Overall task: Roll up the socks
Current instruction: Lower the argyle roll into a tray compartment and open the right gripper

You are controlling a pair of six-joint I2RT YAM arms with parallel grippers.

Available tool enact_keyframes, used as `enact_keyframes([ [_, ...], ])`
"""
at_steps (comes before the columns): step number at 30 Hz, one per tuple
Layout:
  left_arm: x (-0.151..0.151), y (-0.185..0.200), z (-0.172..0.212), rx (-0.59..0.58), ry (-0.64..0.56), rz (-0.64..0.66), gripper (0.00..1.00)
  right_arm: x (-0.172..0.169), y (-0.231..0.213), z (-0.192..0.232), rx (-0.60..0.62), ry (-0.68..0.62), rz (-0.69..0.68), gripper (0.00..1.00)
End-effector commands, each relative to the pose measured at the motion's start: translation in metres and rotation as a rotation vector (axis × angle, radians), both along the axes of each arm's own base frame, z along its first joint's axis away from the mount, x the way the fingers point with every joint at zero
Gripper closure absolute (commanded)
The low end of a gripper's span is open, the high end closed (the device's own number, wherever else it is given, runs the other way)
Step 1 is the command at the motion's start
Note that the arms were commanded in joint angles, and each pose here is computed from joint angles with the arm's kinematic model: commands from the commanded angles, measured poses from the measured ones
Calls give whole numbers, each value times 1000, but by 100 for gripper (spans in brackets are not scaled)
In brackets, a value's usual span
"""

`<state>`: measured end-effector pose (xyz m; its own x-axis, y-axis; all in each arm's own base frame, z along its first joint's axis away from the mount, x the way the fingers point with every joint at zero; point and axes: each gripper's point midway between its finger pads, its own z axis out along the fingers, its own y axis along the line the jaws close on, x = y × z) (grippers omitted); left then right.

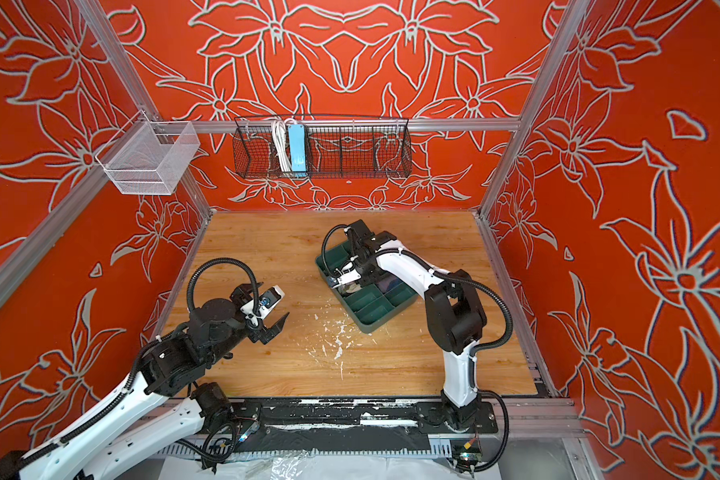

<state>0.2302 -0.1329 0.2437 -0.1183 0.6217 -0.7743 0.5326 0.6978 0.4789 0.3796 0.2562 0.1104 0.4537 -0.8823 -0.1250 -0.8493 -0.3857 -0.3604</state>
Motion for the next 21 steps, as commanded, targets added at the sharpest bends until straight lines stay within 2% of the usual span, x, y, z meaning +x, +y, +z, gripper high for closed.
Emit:
enact_keyframes([
  [1,1,-5,5,-17,-9,-13,2,4,3,-7,-24,17,19,100],
  [8,3,-6,4,-10,-8,-12,2,8,14,-37,-37,34,30,100],
  [16,4,-7,1,-7,-3,-14,2,-8,6,-74,-54,90,19,100],
  [21,4,-7,2,-15,-1,-14,2,-17,10,-82,-29,151,7,100],
])
